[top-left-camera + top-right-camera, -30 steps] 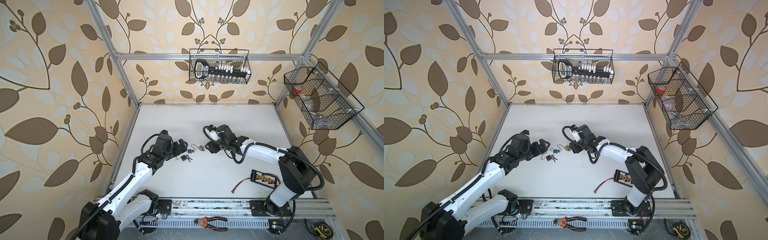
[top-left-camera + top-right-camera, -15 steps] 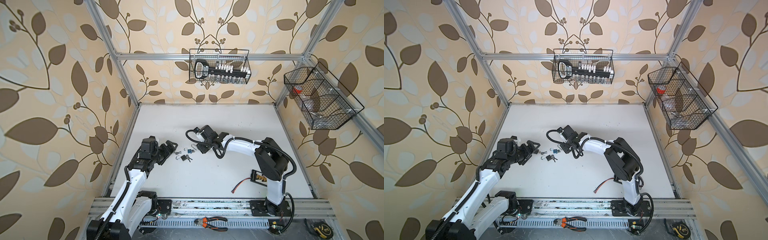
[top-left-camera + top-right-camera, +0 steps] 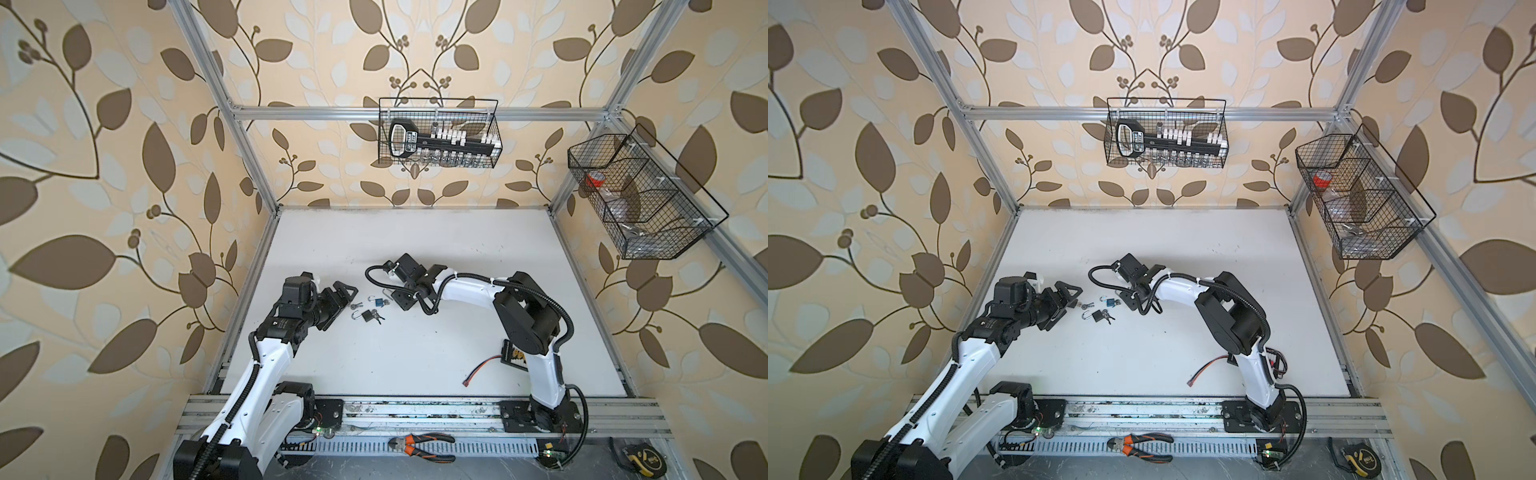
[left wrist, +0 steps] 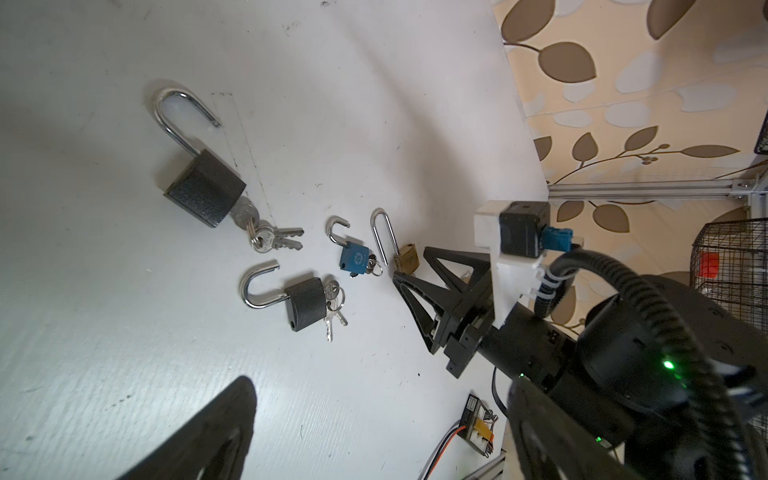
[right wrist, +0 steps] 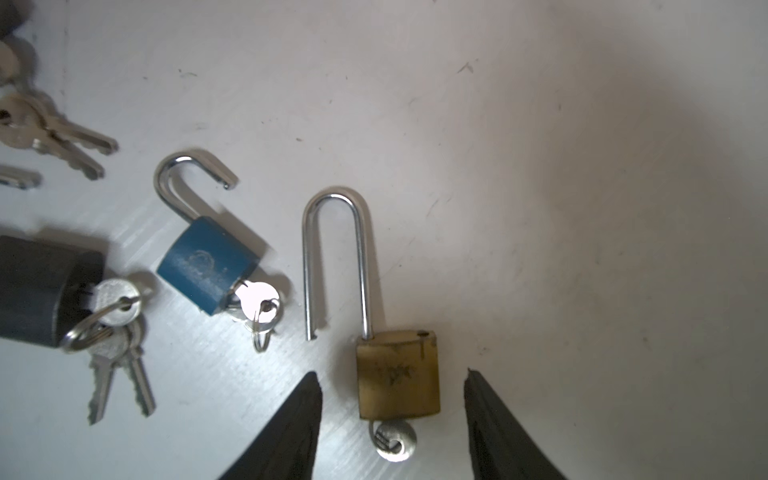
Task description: Lock with the key
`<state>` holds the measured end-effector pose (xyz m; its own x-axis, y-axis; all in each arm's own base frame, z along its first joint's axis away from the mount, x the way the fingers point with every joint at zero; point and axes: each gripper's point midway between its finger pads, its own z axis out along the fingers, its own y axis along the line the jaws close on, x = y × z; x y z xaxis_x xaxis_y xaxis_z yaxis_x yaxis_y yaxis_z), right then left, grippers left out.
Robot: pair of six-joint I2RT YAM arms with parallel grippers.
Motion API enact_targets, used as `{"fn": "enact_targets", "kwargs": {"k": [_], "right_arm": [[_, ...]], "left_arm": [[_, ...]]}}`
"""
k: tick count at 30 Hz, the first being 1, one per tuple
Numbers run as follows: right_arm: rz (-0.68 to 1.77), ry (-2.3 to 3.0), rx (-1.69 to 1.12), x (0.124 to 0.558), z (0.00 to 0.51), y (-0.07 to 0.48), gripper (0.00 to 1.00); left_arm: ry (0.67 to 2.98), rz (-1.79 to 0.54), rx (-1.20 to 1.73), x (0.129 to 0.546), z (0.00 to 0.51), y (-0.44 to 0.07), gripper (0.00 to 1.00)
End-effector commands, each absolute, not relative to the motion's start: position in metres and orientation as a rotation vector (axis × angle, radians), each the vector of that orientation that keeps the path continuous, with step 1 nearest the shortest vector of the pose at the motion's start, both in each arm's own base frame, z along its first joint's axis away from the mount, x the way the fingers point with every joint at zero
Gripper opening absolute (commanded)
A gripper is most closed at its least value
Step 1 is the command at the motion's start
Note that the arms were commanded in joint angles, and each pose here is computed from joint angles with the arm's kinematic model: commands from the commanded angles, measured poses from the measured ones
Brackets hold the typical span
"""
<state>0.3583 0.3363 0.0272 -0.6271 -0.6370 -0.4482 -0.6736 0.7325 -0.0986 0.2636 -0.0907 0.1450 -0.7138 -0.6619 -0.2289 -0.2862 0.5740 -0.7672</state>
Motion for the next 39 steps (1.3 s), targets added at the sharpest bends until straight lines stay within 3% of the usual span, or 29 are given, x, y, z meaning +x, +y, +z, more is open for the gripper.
{"fn": "enact_targets", "kwargs": {"k": [1, 15, 27, 39], "right_arm": [[0.059, 2.488, -1.027, 0.359, 0.021, 0.335, 0.54], [0.035, 2.507, -1.048, 0.359, 0.007, 0.335, 0.48], [0.040, 2.538, -1.037, 0.352, 0.000, 0.329, 0.36], [0.181, 2.401, -0.900, 0.339, 0.070, 0.321, 0.27]], "left_arm": [[2.297, -1.025, -0.743, 0.265, 0.153, -0.092, 0.93], [2.305, -1.012, -0.744, 0.265, 0.152, -0.091, 0.92], [2.301, -1.007, -0.725, 0.267, 0.158, -0.091, 0.91], [2.274, -0.966, -0.631, 0.277, 0.189, -0.089, 0.91]]}}
